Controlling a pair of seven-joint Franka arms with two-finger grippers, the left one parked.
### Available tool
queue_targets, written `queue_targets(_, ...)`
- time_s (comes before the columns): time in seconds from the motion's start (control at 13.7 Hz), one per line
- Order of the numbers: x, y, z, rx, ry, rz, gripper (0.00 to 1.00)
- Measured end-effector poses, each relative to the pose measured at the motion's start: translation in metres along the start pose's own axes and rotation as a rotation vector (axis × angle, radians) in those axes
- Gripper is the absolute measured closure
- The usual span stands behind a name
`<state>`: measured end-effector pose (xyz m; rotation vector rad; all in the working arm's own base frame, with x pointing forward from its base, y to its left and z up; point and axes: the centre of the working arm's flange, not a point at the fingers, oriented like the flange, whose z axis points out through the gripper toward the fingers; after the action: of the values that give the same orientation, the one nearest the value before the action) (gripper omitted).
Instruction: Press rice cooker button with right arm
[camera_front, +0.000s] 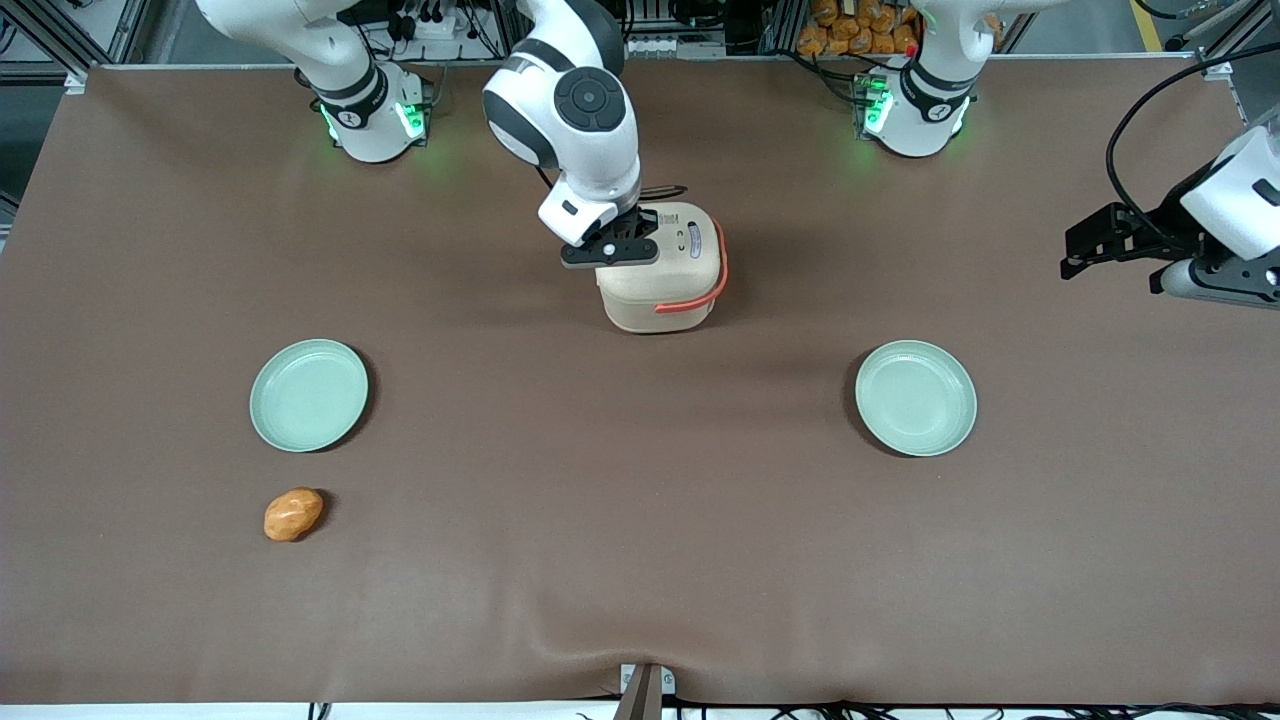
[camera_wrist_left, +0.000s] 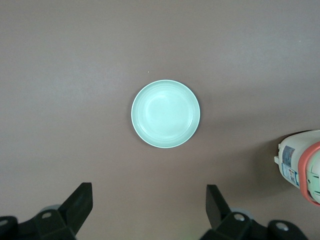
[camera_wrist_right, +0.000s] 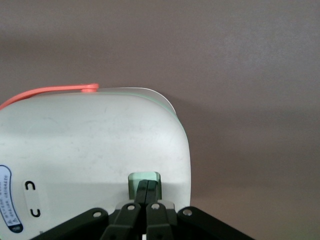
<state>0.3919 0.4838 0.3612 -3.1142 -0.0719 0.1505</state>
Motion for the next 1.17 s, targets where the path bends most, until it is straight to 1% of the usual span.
queue_targets(0.22, -0.001, 0.001, -0.002, 0.004, 0.009, 0.003, 0.99)
queue_targets(0.37, 0.005, 0.004, -0.016, 0.006, 0.014, 0.017, 0.99)
queue_targets(0.44, 0.011, 0.006, -0.033, 0.009, 0.012, 0.033, 0.99)
queue_targets(0.59, 0.027, 0.016, -0.091, 0.03, -0.014, 0.087, 0.99)
queue_targets(0.66, 0.036, 0.026, -0.123, 0.044, -0.026, 0.117, 0.95)
queue_targets(0.73, 0.045, 0.041, -0.152, 0.057, -0.038, 0.15, 0.95)
queue_targets(0.8, 0.054, 0.059, -0.178, 0.07, -0.047, 0.186, 0.9)
queue_targets(0.88, 0.063, 0.079, -0.198, 0.078, -0.044, 0.213, 0.81)
queue_targets(0.95, 0.072, 0.098, -0.214, 0.087, -0.034, 0.221, 0.7)
queue_targets(1.17, 0.095, 0.159, -0.254, 0.098, 0.017, 0.187, 0.42)
